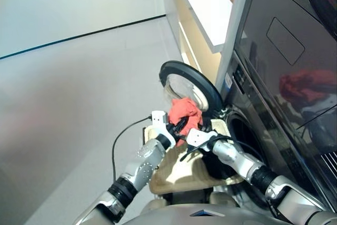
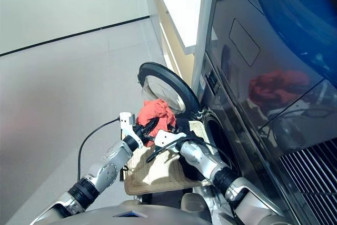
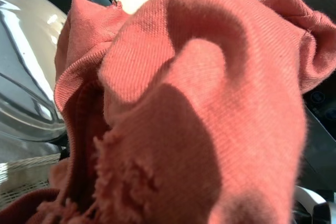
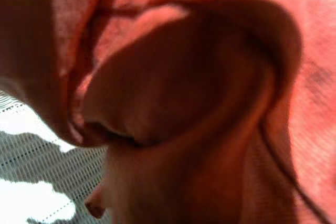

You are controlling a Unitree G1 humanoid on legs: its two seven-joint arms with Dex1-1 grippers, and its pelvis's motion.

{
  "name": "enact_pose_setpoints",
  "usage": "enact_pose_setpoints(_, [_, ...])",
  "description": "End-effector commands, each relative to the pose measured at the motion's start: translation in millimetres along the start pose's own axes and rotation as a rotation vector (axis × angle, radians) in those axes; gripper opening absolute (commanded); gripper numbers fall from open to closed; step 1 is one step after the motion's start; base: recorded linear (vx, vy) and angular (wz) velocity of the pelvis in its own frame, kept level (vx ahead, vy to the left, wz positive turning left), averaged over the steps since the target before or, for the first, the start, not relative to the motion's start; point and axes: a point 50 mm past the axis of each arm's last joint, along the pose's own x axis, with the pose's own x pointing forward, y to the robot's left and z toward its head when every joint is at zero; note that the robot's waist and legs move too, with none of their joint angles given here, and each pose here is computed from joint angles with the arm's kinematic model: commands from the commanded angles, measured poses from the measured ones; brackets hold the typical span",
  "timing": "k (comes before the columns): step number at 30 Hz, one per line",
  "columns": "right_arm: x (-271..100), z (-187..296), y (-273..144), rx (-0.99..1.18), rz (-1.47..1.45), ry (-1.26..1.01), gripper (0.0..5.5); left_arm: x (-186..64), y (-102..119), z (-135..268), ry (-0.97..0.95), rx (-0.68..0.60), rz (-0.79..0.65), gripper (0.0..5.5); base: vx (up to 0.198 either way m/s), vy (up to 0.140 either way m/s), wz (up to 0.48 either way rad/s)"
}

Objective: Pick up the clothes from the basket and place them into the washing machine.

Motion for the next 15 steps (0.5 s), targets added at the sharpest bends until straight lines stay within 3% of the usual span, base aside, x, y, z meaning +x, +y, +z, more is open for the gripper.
enact_pose_setpoints(1, [15.4, 19.5, -20.4, 0.050, -0.115, -0.085, 0.00, 6.8, -15.2, 17.7, -0.063, 0.026, -0.137, 0.00, 0.000, 0.000, 0.000])
enact_pose_setpoints(2, [13.9, 18.0, -19.6, 0.059, -0.118, -0.081, 0.00, 6.3, -14.4, 17.2, -0.063, 0.023, -0.133, 0.00, 0.000, 0.000, 0.000])
enact_pose_setpoints(3, [12.1, 15.7, -19.0, 0.067, -0.125, -0.074, 0.00, 5.4, -11.7, 16.8, -0.065, 0.023, -0.119, 3.04, 0.000, 0.000, 0.000])
enact_pose_setpoints(4, [10.7, 14.2, -19.2, 0.075, -0.134, -0.068, 0.00, 4.8, -9.6, 17.2, -0.073, 0.022, -0.104, 5.50, 0.000, 0.000, 0.000])
enact_pose_setpoints(11, [-4.8, 0.1, -19.0, 0.145, -0.231, -0.020, 0.00, -8.3, 11.5, 18.5, -0.165, -0.094, 0.051, 5.50, 0.000, 0.000, 0.000])
enact_pose_setpoints(15, [-7.2, -6.6, -18.3, 0.179, -0.305, 0.025, 0.00, -25.6, 35.6, 28.6, -0.325, -0.173, 0.271, 5.50, 0.000, 0.000, 0.000])
